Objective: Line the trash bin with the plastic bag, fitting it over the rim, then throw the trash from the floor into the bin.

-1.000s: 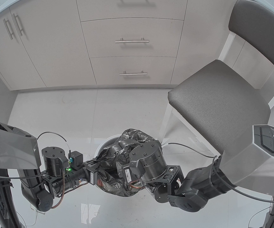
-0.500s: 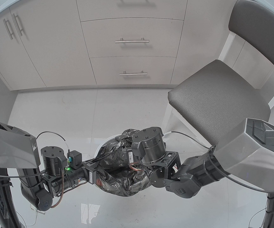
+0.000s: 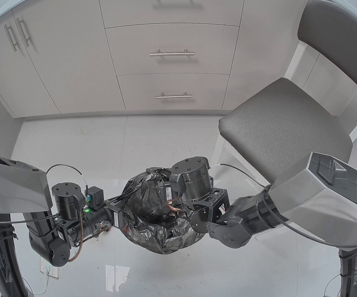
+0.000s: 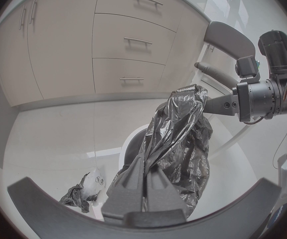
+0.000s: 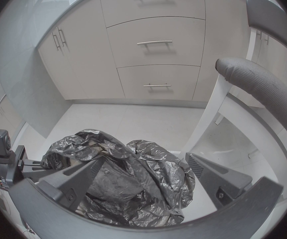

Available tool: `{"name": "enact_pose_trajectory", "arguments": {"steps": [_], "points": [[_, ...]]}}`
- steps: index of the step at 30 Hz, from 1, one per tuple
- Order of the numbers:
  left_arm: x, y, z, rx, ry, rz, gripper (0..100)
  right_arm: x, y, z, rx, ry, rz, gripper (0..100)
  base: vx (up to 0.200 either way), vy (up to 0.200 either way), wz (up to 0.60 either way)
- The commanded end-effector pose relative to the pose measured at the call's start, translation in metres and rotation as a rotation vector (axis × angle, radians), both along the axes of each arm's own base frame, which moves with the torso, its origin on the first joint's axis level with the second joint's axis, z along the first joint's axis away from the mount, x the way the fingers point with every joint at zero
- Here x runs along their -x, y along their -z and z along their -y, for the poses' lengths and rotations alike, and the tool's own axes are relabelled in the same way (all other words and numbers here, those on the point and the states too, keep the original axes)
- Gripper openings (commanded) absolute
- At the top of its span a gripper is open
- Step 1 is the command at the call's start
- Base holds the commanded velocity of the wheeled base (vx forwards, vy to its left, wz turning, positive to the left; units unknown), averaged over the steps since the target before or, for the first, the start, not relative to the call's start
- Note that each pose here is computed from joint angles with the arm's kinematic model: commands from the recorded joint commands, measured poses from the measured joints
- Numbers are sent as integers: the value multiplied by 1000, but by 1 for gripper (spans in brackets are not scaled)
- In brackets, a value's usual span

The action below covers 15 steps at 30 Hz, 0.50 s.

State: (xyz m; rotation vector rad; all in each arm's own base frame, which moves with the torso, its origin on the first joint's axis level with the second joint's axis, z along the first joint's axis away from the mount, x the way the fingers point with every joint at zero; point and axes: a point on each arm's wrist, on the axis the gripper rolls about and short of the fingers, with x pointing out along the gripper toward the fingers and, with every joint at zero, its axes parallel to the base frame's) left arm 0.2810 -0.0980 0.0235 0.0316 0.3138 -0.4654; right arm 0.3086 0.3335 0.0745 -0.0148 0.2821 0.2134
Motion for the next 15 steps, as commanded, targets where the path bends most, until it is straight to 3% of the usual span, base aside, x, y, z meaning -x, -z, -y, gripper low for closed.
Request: {"name": "enact_pose_trajectory", "arguments": {"steps": [1,15], "points": [[-11,11,1,-3,-8,-9,0,-11,12,-1,6,16,-5,100,0,0,0],[-35,26,0,16,-43,-3,0,-51,25,-5,22,52,42,100,0,0,0]]}}
